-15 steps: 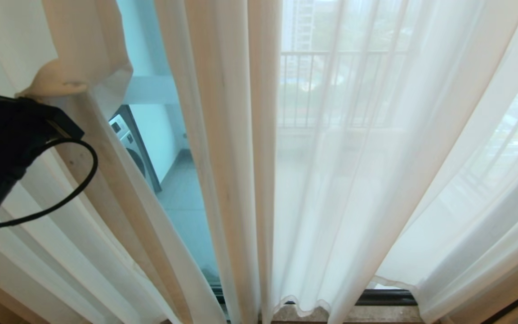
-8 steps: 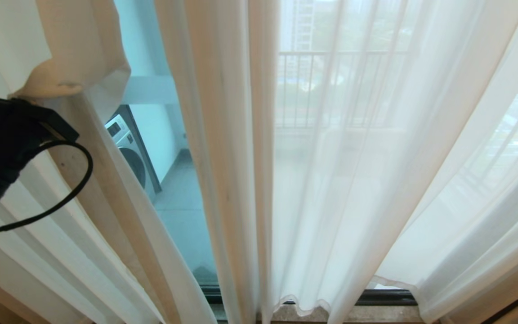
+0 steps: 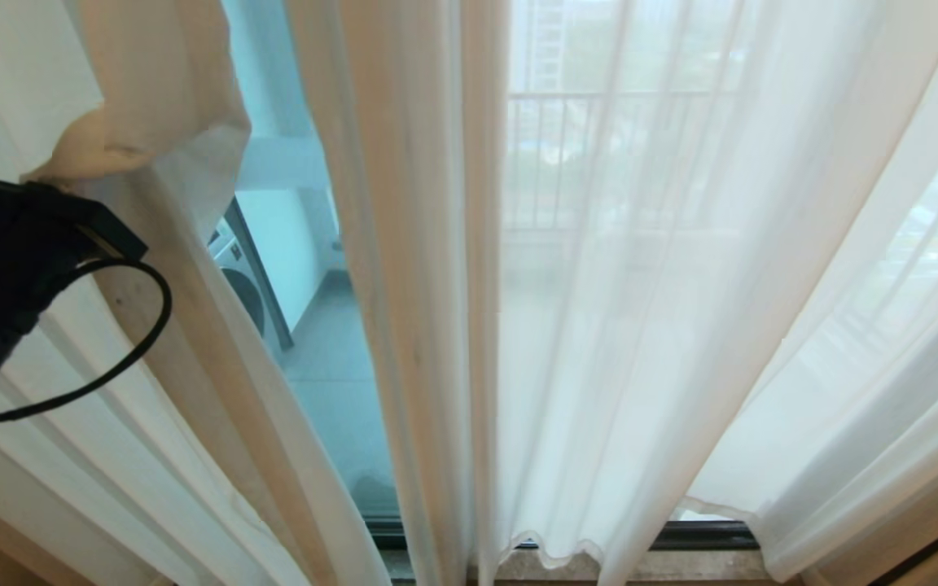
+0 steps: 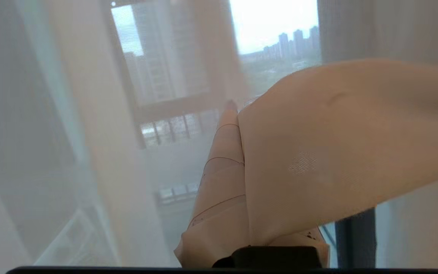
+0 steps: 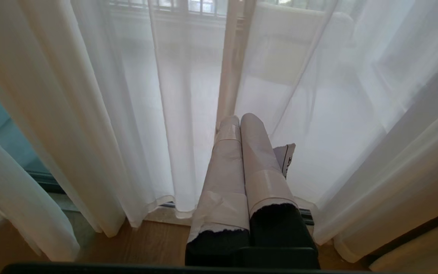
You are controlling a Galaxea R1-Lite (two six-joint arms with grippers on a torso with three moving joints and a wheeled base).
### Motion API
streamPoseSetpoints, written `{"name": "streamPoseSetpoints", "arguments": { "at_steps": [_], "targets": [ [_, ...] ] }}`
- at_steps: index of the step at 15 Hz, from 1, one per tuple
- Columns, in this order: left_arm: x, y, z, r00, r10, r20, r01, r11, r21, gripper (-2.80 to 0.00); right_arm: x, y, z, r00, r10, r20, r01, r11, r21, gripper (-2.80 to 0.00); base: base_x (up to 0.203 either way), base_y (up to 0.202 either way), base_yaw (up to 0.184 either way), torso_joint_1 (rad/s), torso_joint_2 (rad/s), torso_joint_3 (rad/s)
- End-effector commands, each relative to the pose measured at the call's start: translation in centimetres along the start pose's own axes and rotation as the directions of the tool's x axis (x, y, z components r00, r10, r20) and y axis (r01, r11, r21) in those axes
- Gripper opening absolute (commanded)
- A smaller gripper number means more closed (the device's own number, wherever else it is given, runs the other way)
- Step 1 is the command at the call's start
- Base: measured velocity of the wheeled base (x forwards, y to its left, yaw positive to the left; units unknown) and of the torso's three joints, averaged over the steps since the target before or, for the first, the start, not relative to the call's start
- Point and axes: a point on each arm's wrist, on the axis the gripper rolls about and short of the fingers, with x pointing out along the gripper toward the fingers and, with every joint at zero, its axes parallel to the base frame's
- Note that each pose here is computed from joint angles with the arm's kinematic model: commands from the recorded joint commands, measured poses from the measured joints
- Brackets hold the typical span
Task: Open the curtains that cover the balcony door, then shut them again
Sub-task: Pull the inner curtains open on both sides
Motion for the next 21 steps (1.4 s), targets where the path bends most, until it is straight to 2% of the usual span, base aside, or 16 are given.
{"name": "streamPoseSetpoints", "arguments": {
  "at_steps": [1, 21],
  "targets": [
    [0.06, -0.02, -0.10, 1.000, -0.002, 0.003, 0.002, 1.000, 0.000, -2.80, 0.01, 0.00, 0.00, 1.000, 0.000, -0.002, 0.000, 1.000, -0.002, -2.80, 0.000, 0.177, 0.000, 0.002, 0.00, 0.002],
    [-0.27, -0.34, -0.47, 1.000, -0.024, -0.014, 0.024, 1.000, -0.007, -2.80, 0.01, 0.00, 0.00, 1.000, 0.000, -0.002, 0.000, 1.000, -0.002, -2.80, 0.000, 0.193, 0.001, 0.003, 0.00, 0.002]
  ]
}}
